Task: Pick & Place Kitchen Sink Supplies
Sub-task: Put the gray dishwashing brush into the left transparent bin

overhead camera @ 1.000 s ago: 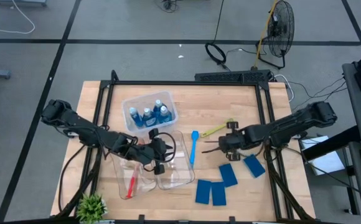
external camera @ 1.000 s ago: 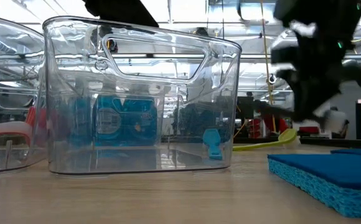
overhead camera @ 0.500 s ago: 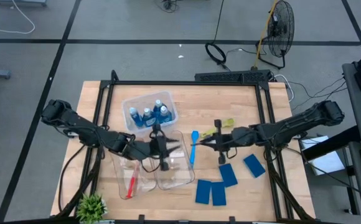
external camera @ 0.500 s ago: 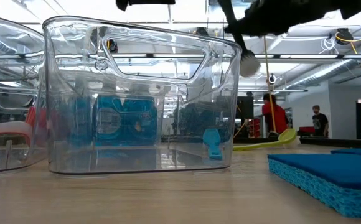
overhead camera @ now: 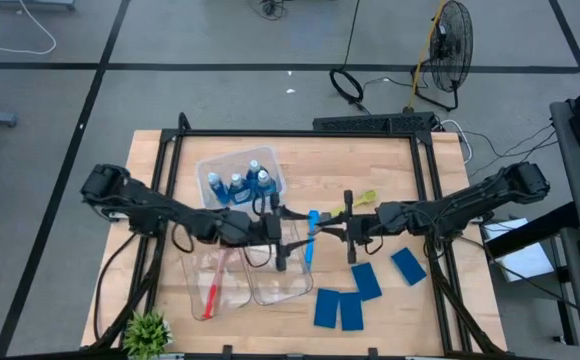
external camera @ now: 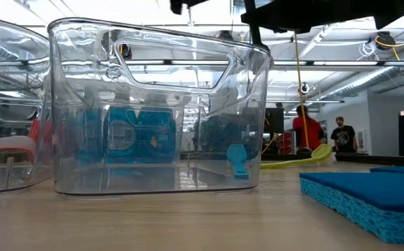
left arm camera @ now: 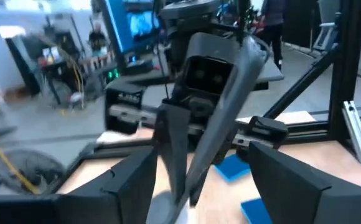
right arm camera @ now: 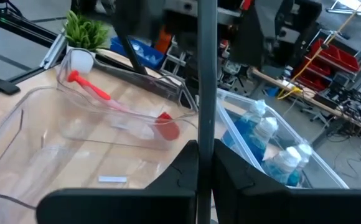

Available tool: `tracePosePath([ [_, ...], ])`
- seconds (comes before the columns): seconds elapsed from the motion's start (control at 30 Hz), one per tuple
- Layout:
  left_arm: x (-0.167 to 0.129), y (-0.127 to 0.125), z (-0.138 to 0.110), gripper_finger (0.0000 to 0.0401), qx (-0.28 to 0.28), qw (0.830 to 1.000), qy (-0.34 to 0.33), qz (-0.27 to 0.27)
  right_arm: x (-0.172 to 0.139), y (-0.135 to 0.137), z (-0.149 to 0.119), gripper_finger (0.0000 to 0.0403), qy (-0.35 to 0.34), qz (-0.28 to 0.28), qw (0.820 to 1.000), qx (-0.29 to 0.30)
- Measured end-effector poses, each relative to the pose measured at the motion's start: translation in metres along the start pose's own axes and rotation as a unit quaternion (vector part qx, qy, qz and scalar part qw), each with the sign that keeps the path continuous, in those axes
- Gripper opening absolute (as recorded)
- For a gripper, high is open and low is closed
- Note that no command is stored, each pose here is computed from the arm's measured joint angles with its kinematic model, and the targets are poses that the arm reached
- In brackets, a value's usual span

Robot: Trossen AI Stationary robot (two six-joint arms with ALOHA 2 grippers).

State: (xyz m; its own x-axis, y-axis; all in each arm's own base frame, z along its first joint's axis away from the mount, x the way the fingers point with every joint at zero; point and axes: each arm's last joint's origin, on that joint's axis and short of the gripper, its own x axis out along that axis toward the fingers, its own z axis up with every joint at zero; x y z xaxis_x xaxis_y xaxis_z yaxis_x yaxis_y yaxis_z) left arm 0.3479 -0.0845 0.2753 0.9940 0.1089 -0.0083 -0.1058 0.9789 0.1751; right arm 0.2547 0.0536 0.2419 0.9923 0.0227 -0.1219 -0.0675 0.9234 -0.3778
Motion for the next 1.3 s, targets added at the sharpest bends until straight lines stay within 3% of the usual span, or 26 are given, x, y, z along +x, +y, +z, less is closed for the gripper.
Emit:
tracePosePath([
  [0.23, 0.014, 0.003, -0.006, 0.0250, 0.030, 0.997, -0.067, -0.006, 0.000, 0.000, 0.000, 0.0011, -0.002, 0.000, 1.000, 0.000],
  [0.4, 0.019, 0.013, -0.010, 0.0218, 0.006, 0.997, -0.070, -0.024, 0.000, 0.000, 0.000, 0.0012, -0.002, -0.002, 1.000, -0.003],
  [0.53, 0.021, 0.016, -0.011, 0.0151, 0.001, 0.997, -0.072, -0.041, 0.000, 0.000, 0.000, 0.0012, 0.000, -0.001, 1.000, -0.004],
  [0.67, 0.020, 0.014, -0.010, 0.0037, 0.014, 0.996, -0.076, -0.051, 0.000, 0.000, 0.000, 0.0015, 0.003, 0.001, 1.000, -0.002],
  [0.77, 0.013, 0.013, -0.001, 0.0024, -0.007, 0.997, -0.073, -0.036, 0.000, 0.000, 0.001, 0.0028, 0.000, 0.000, 1.000, 0.008],
  [0.93, -0.022, 0.010, 0.030, 0.0020, -0.032, 0.999, -0.017, 0.028, 0.000, 0.001, -0.003, 0.0083, 0.013, 0.002, 1.000, 0.027],
  [1.03, -0.053, 0.007, 0.040, 0.0020, -0.075, 0.994, 0.054, 0.055, 0.000, 0.001, -0.003, 0.0120, 0.015, 0.003, 0.999, 0.038],
  [1.17, -0.100, 0.002, 0.048, 0.0020, -0.164, 0.976, 0.128, 0.067, 0.000, 0.001, -0.005, 0.0154, 0.028, 0.006, 0.999, 0.038],
  [1.3, -0.138, -0.003, 0.047, 0.0020, -0.273, 0.942, 0.185, 0.068, 0.000, 0.001, -0.005, 0.0170, 0.027, 0.005, 0.999, 0.039],
])
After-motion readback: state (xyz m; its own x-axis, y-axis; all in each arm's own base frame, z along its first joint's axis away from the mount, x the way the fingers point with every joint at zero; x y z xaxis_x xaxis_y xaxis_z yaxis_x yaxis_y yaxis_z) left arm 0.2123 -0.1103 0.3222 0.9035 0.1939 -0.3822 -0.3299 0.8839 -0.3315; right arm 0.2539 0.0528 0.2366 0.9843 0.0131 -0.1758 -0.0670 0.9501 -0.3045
